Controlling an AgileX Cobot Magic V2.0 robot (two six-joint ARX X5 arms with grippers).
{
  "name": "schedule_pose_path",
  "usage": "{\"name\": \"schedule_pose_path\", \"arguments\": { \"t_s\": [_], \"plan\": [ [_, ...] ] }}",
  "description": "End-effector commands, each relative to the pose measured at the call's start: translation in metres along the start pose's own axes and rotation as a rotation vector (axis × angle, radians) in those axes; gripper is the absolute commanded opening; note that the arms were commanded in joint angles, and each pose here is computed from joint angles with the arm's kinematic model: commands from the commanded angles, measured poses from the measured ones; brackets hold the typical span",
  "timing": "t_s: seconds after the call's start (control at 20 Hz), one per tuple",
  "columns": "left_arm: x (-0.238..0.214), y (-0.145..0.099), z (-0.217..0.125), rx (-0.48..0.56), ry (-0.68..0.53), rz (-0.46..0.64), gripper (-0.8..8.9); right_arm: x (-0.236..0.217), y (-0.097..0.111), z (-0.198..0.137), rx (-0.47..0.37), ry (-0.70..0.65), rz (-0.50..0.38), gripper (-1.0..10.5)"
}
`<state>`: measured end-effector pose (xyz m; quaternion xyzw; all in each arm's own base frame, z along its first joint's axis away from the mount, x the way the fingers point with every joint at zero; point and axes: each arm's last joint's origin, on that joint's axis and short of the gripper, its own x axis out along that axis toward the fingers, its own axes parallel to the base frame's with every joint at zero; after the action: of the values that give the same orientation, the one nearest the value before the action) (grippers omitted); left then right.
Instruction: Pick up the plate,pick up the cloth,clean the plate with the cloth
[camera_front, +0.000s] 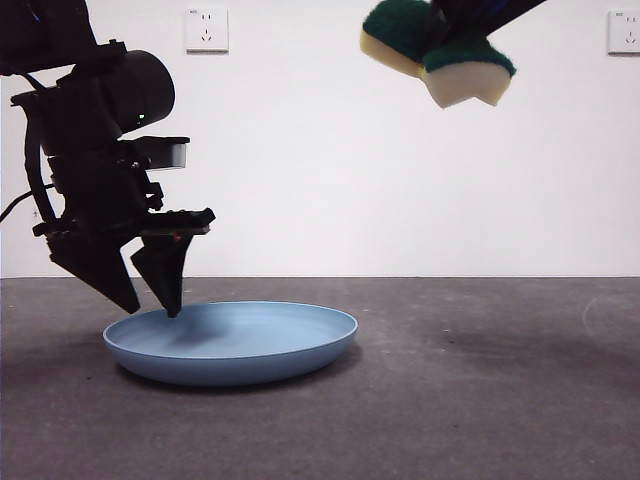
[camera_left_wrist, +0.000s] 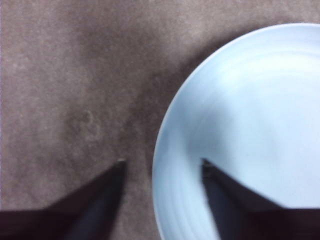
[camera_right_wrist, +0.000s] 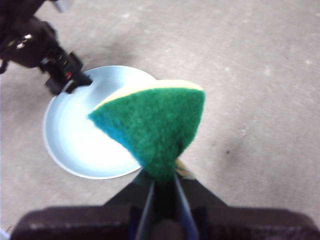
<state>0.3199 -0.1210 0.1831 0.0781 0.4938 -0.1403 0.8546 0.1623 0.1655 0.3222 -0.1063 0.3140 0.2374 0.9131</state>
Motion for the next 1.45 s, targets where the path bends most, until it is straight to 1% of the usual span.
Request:
{"name": "schedule_pose_path", "arguments": {
  "t_s": [0.05,0.1,0.2,0.35,0.4,0.45,0.5,0.55,0.65,0.7,0.85,0.95,1.05,1.1,1.15,1.2,1.3,1.35,1.45],
  "plan": [
    [-0.002,0.0,-0.001,-0.016,0.005,0.0,4.78,0.009,-0.007,-0.001,0.031,0.023,-0.036,-0.2],
    [-0.008,-0.002,0.0,-0.02,-0.012,-0.005,4.71,0.015,-0.012,-0.001,0.057,0.038,-0.06,-0.2],
    [-0.026,-0.006,0.004,-0.033,-0.066,-0.035,4.71,0.03,-0.021,-0.002,0.081,0.082,-0.096,-0.2],
    [-0.07,-0.013,0.011,-0.035,-0.205,-0.063,4.71,0.063,-0.032,-0.007,0.103,0.168,-0.149,-0.2],
    [-0.086,-0.015,0.011,-0.028,-0.256,-0.066,4.71,0.077,-0.035,-0.009,0.111,0.197,-0.149,-0.2],
    [-0.105,-0.017,0.011,-0.023,-0.311,-0.07,4.7,0.094,-0.038,-0.012,0.126,0.229,-0.123,-0.2],
    [-0.119,-0.019,0.009,-0.021,-0.35,-0.059,4.71,0.107,-0.041,-0.016,0.141,0.257,-0.095,-0.2],
    [-0.135,-0.02,0.006,-0.021,-0.388,-0.03,4.71,0.121,-0.045,-0.021,0.156,0.289,-0.087,-0.2],
    [-0.162,-0.02,-0.002,-0.029,-0.448,0.041,4.7,0.146,-0.052,-0.034,0.173,0.366,-0.112,-0.2],
    [-0.174,-0.02,-0.007,-0.029,-0.469,0.056,4.7,0.157,-0.055,-0.041,0.18,0.408,-0.123,-0.2],
    [-0.203,-0.019,-0.023,-0.019,-0.505,0.039,4.7,0.182,-0.062,-0.059,0.191,0.504,-0.145,-0.2],
    [-0.214,-0.019,-0.035,-0.001,-0.488,0.036,4.7,0.19,-0.064,-0.066,0.195,0.538,-0.151,-0.2],
    [-0.22,-0.018,-0.044,0.014,-0.454,0.039,4.7,0.191,-0.066,-0.068,0.206,0.547,-0.131,-0.2],
    [-0.222,-0.017,-0.047,0.022,-0.444,0.043,4.7,0.192,-0.066,-0.068,0.207,0.547,-0.128,0.3],
    [-0.224,-0.017,-0.049,0.023,-0.441,0.043,4.7,0.191,-0.066,-0.068,0.207,0.547,-0.128,1.2],
    [-0.225,-0.016,-0.05,0.023,-0.444,0.043,4.7,0.191,-0.067,-0.068,0.209,0.549,-0.13,2.5],
    [-0.226,-0.016,-0.05,0.023,-0.445,0.041,4.7,0.191,-0.068,-0.068,0.213,0.549,-0.129,5.7],
    [-0.226,-0.016,-0.05,0.023,-0.445,0.042,4.7,0.191,-0.068,-0.068,0.214,0.548,-0.129,6.5],
    [-0.226,-0.016,-0.05,0.023,-0.446,0.041,4.7,0.191,-0.068,-0.068,0.213,0.548,-0.129,6.6]
  ]
}}
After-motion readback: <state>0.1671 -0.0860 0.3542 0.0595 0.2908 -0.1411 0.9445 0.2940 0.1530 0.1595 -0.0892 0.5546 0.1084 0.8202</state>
